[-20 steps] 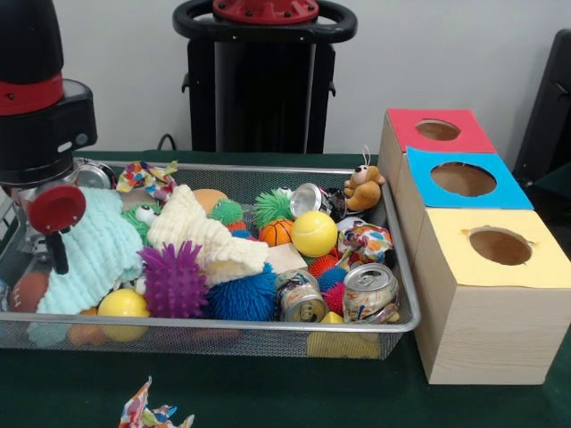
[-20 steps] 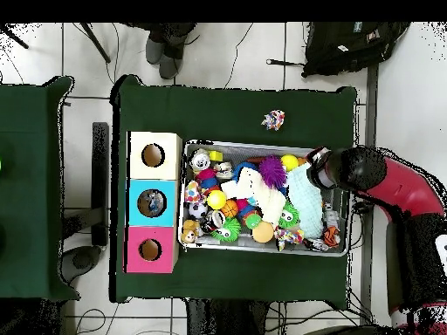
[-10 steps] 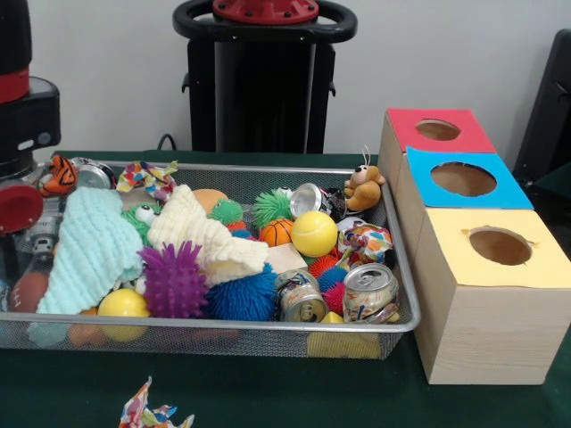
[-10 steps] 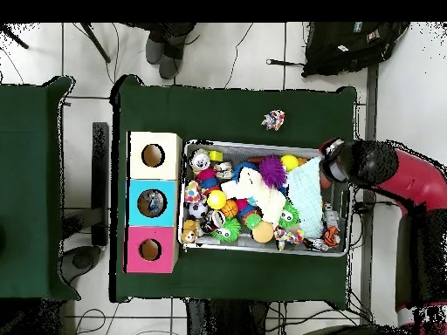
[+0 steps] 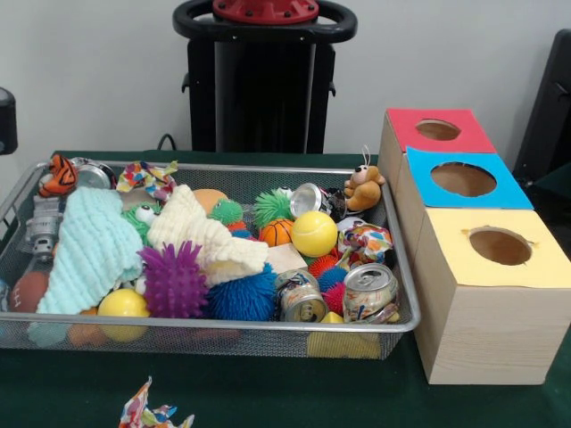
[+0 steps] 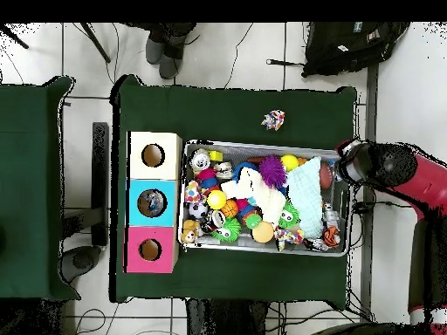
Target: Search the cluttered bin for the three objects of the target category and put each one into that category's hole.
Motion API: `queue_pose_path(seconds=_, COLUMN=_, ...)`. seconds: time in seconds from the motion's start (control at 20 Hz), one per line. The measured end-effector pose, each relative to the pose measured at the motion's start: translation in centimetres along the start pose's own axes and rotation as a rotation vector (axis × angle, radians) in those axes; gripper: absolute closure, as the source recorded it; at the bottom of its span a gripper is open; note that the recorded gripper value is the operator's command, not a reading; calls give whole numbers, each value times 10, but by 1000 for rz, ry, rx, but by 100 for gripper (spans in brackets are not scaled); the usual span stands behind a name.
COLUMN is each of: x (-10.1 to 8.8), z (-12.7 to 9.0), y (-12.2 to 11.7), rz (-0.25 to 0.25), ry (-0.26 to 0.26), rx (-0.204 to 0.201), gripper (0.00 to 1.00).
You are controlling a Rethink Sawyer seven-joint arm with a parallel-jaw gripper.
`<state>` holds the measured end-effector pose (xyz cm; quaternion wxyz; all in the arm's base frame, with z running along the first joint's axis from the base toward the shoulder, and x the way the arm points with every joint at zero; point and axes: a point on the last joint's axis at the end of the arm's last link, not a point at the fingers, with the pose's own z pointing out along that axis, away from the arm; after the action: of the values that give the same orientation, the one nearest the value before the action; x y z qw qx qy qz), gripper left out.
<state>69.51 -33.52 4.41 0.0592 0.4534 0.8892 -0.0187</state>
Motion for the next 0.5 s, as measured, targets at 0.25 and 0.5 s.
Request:
queue_pose_path(seconds=0.25, x=0, z=9, y=-9, rz=12, ry=13, rx=4, gripper=0)
queue_pose_path(seconds=0.5, x=3, z=13, y=-9, rz=17, ry=27, rx=4, gripper=0)
